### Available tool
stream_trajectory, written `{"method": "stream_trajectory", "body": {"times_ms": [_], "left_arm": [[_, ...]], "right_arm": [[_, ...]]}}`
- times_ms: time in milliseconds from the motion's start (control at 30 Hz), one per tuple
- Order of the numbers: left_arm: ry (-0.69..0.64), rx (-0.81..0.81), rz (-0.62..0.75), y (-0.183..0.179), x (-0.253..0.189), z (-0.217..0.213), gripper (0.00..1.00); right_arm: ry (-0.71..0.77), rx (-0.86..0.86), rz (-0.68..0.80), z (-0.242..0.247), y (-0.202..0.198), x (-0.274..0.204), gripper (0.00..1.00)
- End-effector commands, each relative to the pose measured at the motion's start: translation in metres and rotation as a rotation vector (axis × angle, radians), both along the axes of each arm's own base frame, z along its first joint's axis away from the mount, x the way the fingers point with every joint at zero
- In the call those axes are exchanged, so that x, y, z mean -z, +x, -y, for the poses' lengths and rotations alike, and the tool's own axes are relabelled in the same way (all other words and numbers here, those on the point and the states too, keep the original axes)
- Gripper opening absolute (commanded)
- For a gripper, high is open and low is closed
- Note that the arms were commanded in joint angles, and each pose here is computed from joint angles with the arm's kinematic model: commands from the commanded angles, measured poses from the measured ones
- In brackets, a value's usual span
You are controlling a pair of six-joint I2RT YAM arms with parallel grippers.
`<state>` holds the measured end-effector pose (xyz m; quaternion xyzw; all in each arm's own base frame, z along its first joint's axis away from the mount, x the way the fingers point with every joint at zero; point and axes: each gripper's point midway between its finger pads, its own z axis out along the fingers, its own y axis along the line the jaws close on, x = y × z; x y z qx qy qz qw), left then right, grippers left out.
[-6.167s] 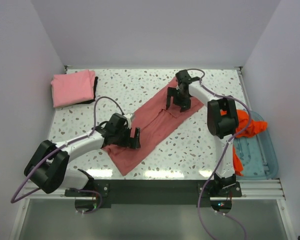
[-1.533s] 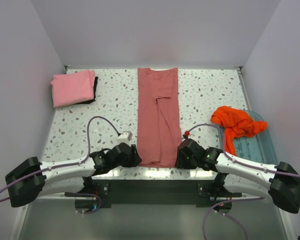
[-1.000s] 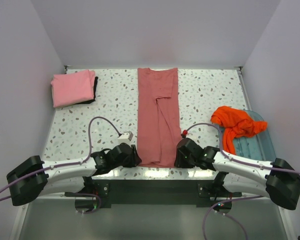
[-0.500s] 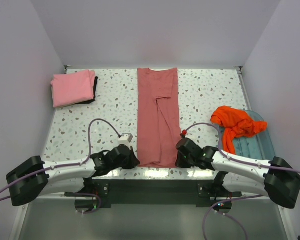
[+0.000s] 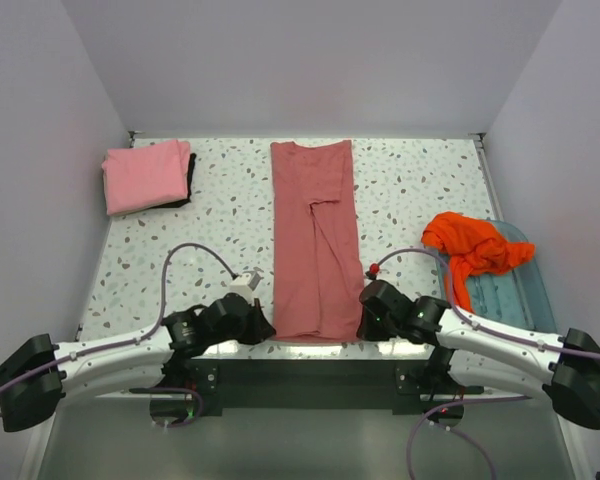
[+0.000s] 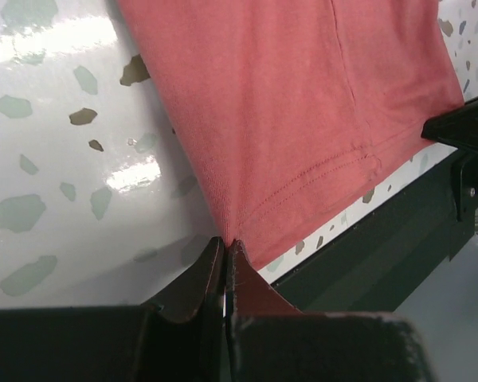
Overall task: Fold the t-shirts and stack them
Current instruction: Fold the tshirt
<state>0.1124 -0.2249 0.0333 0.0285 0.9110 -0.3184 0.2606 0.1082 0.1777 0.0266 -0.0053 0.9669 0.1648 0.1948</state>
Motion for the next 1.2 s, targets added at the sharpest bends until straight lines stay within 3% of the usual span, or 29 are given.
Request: {"method": "stream_trajectory", "body": {"times_ms": [0, 567, 867, 1167], "left_arm": [[0.022, 0.074, -0.026, -0.017, 0.007, -0.004, 0.00], [-0.017, 0.105, -0.031, -0.052, -0.011, 0.013, 0.00], [-0.040, -0.051, 0.162, -0.007, -0.071, 0.019, 0.00], [0.000, -0.068, 0.215, 0.039, -0.070, 0.025, 0.00]], "right_arm": [[-0.035, -0.031, -0.023, 0.008, -0.012, -0.004, 0.00], [-0.054, -0.129, -0.020, -0.021, -0.065, -0.014, 0.00], [-0.054, -0.018, 0.233, -0.010, -0.020, -0.073, 0.00], [-0.092, 0.038, 0.309, -0.012, 0.045, -0.081, 0.00]]}}
